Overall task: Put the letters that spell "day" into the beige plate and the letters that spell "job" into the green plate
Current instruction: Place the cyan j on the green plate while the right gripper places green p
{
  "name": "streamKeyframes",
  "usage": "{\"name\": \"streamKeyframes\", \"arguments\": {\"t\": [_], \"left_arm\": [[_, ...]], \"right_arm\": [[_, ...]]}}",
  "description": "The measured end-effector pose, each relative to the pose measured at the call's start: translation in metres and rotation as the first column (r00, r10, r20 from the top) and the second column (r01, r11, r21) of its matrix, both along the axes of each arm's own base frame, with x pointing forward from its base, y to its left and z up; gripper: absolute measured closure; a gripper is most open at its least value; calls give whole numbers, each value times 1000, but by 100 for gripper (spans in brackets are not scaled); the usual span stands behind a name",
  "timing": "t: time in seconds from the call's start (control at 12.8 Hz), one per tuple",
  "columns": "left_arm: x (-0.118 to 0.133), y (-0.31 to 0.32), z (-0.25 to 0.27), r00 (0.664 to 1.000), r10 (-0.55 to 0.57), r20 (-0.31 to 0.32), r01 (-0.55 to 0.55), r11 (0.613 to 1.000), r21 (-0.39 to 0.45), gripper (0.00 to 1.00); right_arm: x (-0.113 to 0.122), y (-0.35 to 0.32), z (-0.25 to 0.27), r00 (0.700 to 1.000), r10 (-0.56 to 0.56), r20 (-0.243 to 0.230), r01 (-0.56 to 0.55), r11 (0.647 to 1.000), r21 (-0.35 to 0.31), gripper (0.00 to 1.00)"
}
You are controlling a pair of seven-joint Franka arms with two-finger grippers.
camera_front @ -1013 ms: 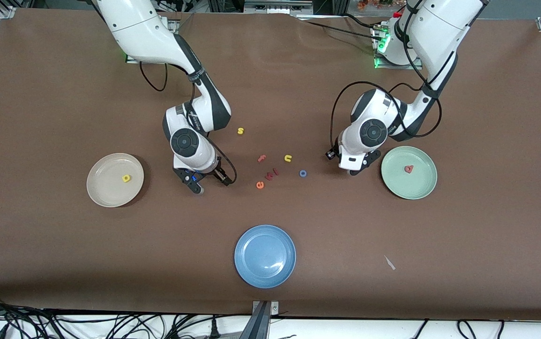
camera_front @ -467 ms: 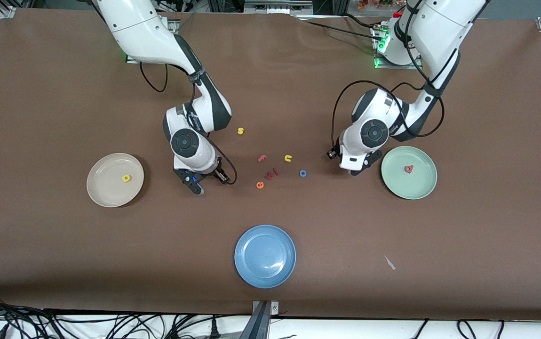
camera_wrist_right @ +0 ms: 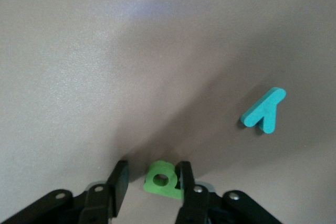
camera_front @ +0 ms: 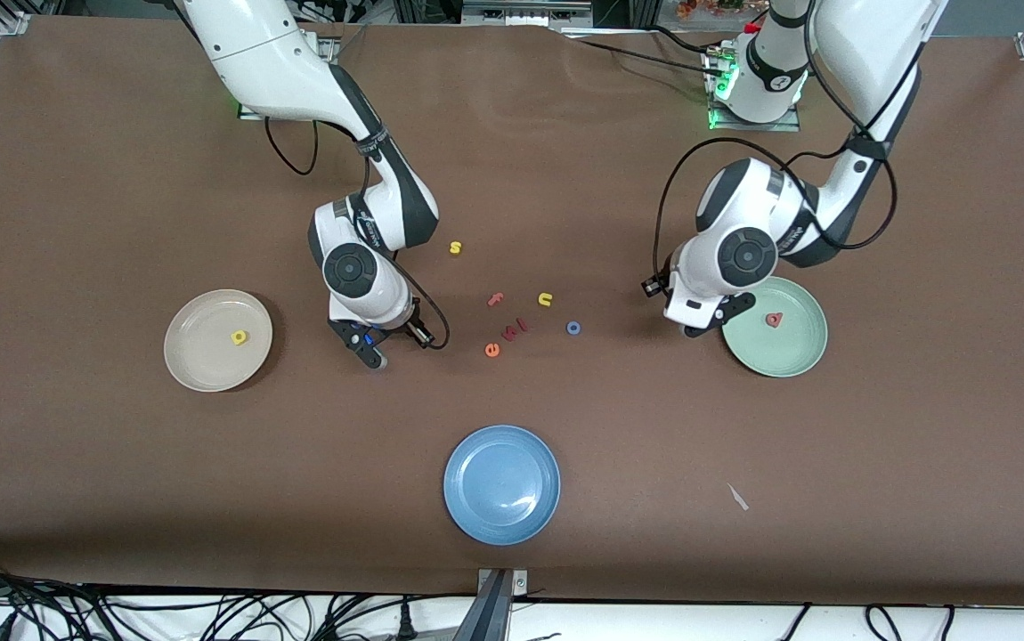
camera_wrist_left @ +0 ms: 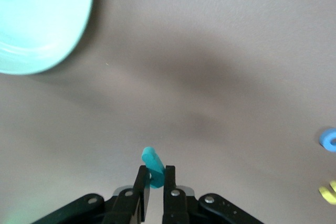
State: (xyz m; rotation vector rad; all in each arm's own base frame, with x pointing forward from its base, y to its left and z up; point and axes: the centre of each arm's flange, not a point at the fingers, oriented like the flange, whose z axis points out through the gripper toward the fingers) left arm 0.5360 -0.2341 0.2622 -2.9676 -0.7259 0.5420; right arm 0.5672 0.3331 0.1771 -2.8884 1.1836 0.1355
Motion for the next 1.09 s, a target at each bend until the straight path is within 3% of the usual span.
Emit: {"name": "streamKeyframes", "arguments": {"t": [0.31, 0.62, 1.09], "left_arm": [[28, 61, 15, 987, -159, -14, 157, 984, -79, 89], [43, 138, 5, 944, -331, 4, 328, 934, -140, 89], [37, 167, -55, 910, -410, -63, 390, 899, -200, 89]], "right_arm": [[0, 0, 0, 1000, 3, 1, -3, 1000, 1, 59], [1, 0, 1, 1000, 4, 3, -4, 1000, 2, 65], [1, 0, 1, 1000, 5, 3, -5, 1000, 2, 73]]}}
